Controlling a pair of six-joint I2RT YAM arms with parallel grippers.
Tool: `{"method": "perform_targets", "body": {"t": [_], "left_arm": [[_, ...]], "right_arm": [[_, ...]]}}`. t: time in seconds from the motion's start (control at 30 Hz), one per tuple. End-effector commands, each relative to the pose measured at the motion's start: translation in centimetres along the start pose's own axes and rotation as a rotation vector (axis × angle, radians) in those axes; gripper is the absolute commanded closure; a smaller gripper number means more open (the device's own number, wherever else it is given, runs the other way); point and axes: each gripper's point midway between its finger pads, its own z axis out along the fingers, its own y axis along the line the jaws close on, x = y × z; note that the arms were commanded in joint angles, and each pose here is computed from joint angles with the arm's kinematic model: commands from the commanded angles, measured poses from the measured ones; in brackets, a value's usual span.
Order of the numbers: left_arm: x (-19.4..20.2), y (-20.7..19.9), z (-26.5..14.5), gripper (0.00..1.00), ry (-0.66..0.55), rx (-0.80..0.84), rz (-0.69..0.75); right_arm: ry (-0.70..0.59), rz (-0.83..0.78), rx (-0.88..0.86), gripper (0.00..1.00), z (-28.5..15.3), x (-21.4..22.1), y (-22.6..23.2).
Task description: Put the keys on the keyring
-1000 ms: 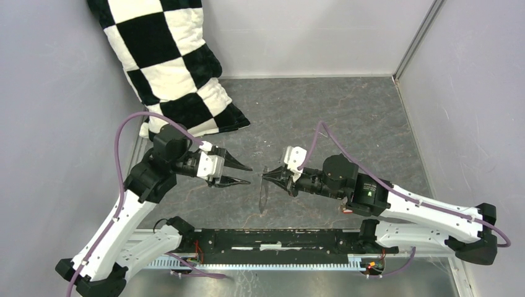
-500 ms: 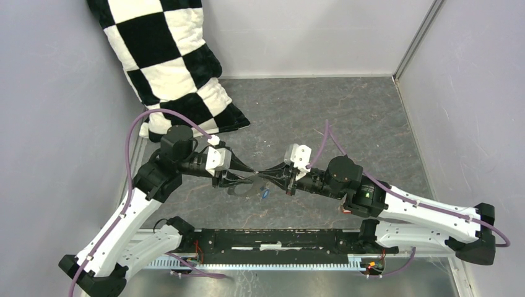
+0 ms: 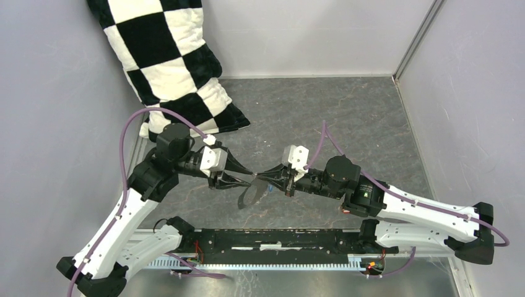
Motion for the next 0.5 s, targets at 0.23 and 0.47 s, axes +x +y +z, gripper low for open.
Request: {"method": "perform_targets", "body": {"t": [0.23, 0.47], "left_arm": [[-0.2, -0.7, -0.8, 0.7, 0.064, 0.041, 0.065], [0.3, -0.7, -0.5, 0.7, 0.068, 0.065, 0.082]], "right_arm": [[-0.079, -0.005, -0.035, 0.99, -0.3, -2.9, 0.5], [-0.09, 0.001, -0.045, 0.99, -0.3, -3.3, 0.8]]}}
